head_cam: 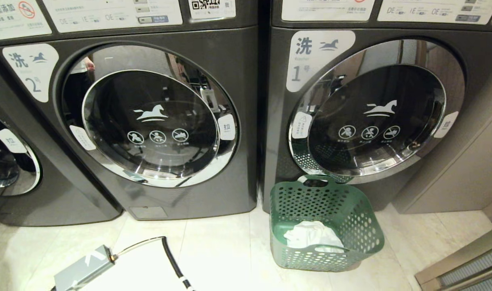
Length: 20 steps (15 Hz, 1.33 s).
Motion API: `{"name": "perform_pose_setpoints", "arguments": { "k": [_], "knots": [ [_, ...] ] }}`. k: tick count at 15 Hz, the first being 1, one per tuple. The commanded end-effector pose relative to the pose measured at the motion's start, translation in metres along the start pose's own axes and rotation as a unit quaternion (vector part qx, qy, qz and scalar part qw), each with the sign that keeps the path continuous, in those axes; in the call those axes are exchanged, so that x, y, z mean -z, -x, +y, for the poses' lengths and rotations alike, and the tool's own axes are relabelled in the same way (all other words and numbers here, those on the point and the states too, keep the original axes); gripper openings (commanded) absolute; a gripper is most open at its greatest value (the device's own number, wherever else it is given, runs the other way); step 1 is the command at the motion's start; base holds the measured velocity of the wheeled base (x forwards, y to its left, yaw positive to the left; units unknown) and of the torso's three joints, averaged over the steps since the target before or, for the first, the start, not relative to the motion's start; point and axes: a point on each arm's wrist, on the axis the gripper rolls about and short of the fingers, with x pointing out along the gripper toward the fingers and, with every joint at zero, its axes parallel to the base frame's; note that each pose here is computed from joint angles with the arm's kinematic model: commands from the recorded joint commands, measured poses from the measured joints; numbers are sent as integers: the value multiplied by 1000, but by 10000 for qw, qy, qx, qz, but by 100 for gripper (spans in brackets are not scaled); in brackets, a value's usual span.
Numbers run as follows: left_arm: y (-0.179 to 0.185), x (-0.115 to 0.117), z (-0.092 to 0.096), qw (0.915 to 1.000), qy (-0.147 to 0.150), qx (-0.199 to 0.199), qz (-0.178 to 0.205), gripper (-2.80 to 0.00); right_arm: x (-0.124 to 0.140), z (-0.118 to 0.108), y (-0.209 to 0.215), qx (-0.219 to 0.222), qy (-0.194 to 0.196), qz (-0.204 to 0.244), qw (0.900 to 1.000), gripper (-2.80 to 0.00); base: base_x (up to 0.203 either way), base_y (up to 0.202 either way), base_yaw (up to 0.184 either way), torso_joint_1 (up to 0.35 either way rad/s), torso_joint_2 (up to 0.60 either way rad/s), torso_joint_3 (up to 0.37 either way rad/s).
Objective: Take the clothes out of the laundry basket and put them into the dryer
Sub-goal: Take the clothes out of the basket
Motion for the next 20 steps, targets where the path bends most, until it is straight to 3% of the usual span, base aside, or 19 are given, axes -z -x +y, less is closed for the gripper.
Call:
{"name": "perform_pose_setpoints", "arguments": {
  "k": [1, 7, 20],
  "knots": [
    [0, 0, 0, 10000, 4, -7, 7, -280, 0, 0, 0, -3, 4, 8, 10000, -280, 0, 0, 0, 3, 2, -194],
    [0, 0, 0, 10000, 4, -7, 8, -280, 0, 0, 0, 4, 16, 20, 10000, -280, 0, 0, 0, 5, 2, -190],
    [0, 0, 0, 10000, 5, -1, 8, -280, 0, 0, 0, -3, -11, 10, 10000, -280, 0, 0, 0, 1, 0, -43]
  ]
}}
